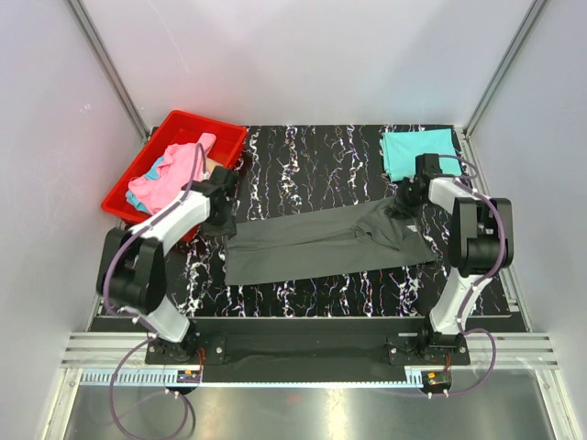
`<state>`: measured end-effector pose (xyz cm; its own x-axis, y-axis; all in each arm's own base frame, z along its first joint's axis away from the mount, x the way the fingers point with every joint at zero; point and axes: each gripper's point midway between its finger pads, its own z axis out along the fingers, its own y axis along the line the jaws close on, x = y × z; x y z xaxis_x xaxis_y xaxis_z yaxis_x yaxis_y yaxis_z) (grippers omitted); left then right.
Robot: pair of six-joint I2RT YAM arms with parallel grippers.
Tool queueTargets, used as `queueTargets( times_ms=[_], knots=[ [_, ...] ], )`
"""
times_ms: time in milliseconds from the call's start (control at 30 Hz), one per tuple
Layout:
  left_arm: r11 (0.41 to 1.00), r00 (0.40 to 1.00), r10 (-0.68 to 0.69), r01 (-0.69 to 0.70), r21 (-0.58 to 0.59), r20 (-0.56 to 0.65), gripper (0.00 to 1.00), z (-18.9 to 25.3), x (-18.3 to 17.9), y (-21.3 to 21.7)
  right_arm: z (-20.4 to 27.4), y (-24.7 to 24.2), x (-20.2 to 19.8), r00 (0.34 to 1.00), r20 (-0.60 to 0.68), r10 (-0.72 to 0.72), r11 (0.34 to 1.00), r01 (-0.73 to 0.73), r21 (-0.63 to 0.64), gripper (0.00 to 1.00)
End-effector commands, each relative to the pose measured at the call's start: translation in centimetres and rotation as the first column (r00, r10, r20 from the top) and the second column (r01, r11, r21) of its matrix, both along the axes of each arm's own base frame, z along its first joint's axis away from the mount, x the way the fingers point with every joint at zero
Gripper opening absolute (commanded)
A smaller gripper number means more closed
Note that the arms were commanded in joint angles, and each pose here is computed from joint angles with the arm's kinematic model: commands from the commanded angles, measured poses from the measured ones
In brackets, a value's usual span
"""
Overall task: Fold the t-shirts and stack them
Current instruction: Fold the tshirt
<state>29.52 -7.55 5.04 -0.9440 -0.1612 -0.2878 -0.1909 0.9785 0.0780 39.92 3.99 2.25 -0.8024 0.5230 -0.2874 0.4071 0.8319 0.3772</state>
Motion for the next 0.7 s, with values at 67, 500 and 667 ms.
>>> queueTargets(
  times_ms=[67, 500, 667],
  knots=[
    [0.996, 0.980, 0.046, -0.061, 0.071, 0.195, 0.50, 6.3, 0.9, 2.4, 0.7, 4.3, 4.0, 0.987, 0.078, 0.140, 0.990, -0.142, 0.026, 0.33],
    [0.848, 0.949, -0.207, 0.295, -0.441, 0.238, 0.55, 5.0, -1.6, -12.3, -1.7, 5.8, 4.6, 0.988, -0.011, 0.152, 0.986, -0.153, -0.072, 0.33],
    [0.916, 0.989, -0.136, 0.145, -0.374, 0.050, 0.55, -1.4, -3.0, -10.8, -0.7, 4.6, 3.9, 0.983, -0.008, 0.181, 0.973, -0.180, -0.141, 0.34]
  ],
)
